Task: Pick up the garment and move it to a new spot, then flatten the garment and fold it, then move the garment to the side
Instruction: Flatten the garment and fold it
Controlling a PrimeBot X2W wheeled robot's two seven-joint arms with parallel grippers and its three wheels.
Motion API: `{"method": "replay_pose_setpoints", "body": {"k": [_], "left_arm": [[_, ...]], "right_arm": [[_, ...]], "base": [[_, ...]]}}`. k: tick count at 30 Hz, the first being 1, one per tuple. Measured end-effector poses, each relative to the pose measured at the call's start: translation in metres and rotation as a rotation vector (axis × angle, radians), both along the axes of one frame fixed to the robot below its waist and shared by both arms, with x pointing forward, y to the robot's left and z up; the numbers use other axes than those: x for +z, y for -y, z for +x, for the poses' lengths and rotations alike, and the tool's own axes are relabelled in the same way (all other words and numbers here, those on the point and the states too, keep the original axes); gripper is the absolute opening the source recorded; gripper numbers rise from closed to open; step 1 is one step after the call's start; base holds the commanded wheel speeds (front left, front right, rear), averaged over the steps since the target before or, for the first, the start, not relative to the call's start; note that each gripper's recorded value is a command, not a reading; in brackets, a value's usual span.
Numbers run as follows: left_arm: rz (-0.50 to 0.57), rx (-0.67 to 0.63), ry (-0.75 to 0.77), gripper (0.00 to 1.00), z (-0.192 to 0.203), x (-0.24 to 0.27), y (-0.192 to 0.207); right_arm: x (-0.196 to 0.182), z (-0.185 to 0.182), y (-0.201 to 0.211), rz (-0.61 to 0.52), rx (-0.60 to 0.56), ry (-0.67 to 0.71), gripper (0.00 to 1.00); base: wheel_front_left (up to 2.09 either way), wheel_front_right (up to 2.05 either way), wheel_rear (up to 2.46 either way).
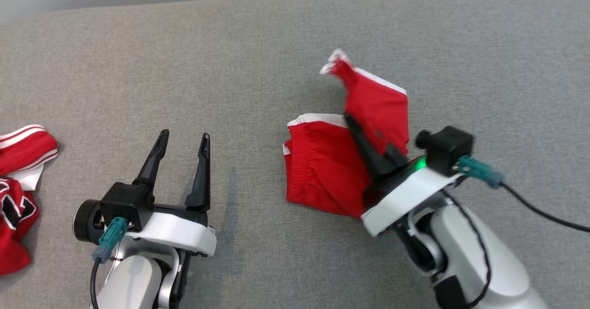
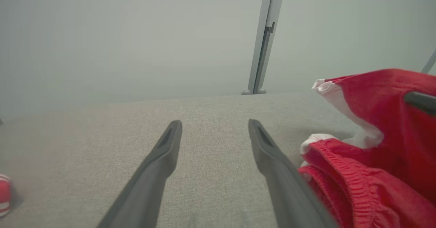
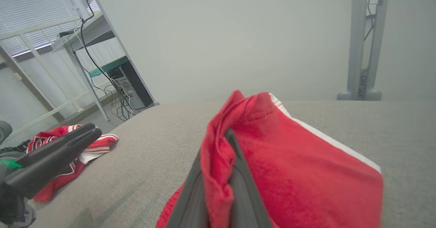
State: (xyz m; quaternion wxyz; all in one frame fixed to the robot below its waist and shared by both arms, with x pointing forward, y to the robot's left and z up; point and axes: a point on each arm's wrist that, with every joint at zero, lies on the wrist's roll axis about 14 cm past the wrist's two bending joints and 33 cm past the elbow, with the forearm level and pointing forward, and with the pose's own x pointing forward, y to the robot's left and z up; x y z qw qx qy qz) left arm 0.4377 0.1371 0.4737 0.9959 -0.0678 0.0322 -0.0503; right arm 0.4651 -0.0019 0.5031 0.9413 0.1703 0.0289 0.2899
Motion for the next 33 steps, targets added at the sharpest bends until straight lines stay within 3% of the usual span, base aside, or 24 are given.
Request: {"method": "replay_pose_setpoints", "body": {"k": [1, 4, 10, 12, 13, 14, 25, 33], "left_arm": [[0.0, 0.0, 0.0, 1.0, 0.0, 0.0, 0.0], [-0.003, 0.024, -0.02, 1.0, -0.002, -0.008, -0.007], [-0.004, 0.043, -0.037, 1.0, -0.001, -0.015, -0.012], [-0.003, 0.044, -0.033, 1.0, 0.0, -0.015, -0.012], [-0.004, 0.044, -0.034, 1.0, 0.0, -0.016, -0.012], [-0.006, 0.044, -0.036, 1.0, 0.0, -0.016, -0.012], [-0.011, 0.033, -0.003, 1.0, 0.0, -0.007, -0.007], [0.002, 0.044, 0.026, 1.0, -0.005, 0.006, -0.011]], "right_arm": [[0.0, 0.0, 0.0, 0.0, 0.0, 0.0, 0.0], [-0.014, -0.022, -0.043, -0.011, 0.145, -0.052, 0.0], [-0.044, -0.039, -0.066, -0.047, 0.234, -0.135, 0.0], [-0.047, -0.04, -0.068, -0.049, 0.239, -0.137, 0.5], [-0.048, -0.041, -0.069, -0.046, 0.243, -0.139, 0.83], [-0.048, -0.043, -0.07, -0.045, 0.247, -0.14, 1.0], [-0.015, -0.051, -0.054, 0.061, 0.191, -0.057, 1.0], [0.02, -0.024, 0.029, 0.035, -0.076, 0.105, 1.0]], "base": [[0.0, 0.0, 0.0], [0.0, 0.0, 0.0], [0.0, 0.0, 0.0], [0.0, 0.0, 0.0], [0.0, 0.0, 0.0], [0.0, 0.0, 0.0], [0.0, 0.0, 0.0], [0.0, 0.0, 0.0]]}}
